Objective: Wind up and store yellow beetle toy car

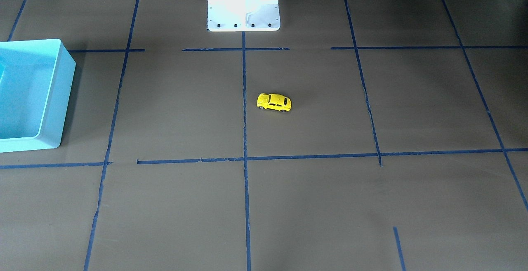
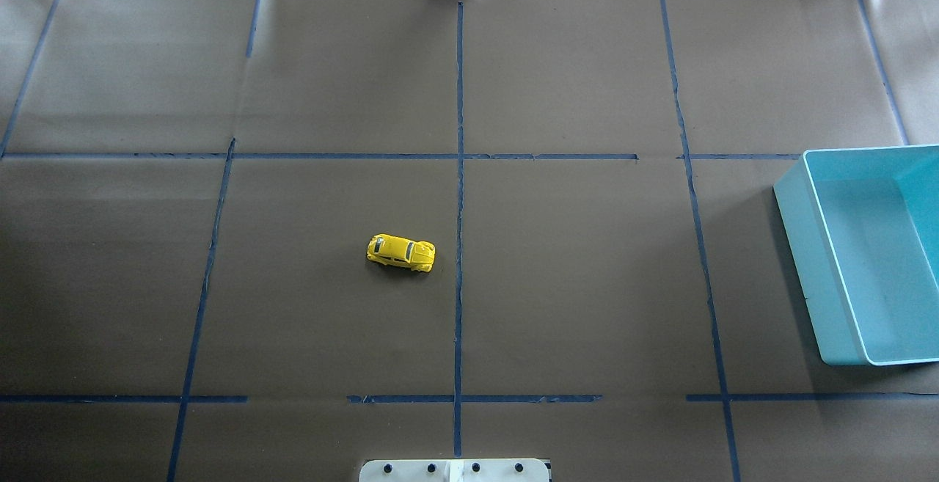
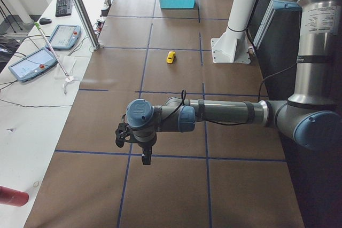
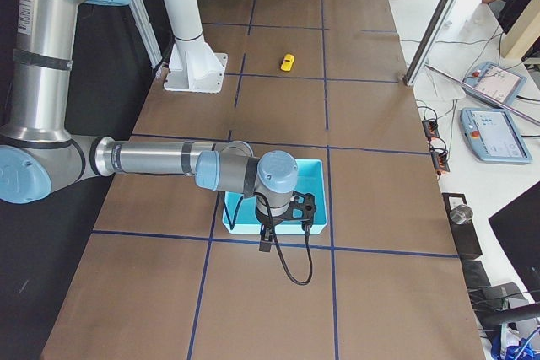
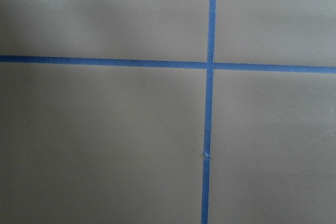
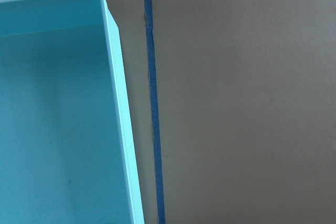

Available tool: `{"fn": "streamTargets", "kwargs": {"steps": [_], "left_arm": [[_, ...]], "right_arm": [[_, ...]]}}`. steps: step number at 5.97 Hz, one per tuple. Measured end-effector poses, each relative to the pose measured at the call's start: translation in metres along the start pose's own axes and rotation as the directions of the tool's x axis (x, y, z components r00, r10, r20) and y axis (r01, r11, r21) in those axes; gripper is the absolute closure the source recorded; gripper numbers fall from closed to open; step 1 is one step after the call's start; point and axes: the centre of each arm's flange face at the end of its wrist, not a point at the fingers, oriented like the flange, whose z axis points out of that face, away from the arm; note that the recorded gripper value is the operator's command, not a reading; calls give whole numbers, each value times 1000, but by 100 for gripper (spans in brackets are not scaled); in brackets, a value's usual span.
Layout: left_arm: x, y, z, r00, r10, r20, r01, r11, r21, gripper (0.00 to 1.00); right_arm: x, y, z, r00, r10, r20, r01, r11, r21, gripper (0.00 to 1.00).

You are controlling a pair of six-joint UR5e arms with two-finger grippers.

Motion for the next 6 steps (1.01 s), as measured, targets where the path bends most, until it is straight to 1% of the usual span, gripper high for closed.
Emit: {"fn": "streamTargets", "kwargs": {"steps": [1, 2, 3, 5, 6], "left_arm": [[11, -5, -8, 1000, 24, -2, -24, 1000, 18, 0], [32, -10, -18, 998, 69, -5, -69, 997, 41, 0], [60, -16, -21, 992, 127, -8, -126, 991, 50, 0], [129, -36, -19, 966, 259, -18, -258, 965, 51, 0], [178, -47, -7, 938, 346, -30, -345, 938, 37, 0]], "right_arm": [[0, 0, 0, 1000, 0, 0, 0, 1000, 0, 0], [0, 0, 0, 1000, 1, 0, -1, 1000, -1, 0], [1, 0, 1, 1000, 2, 0, -2, 1000, -1, 0], [1, 0, 1, 1000, 3, 0, -3, 1000, -2, 0], [2, 1, 1, 1000, 3, 0, -3, 1000, -2, 0]]}}
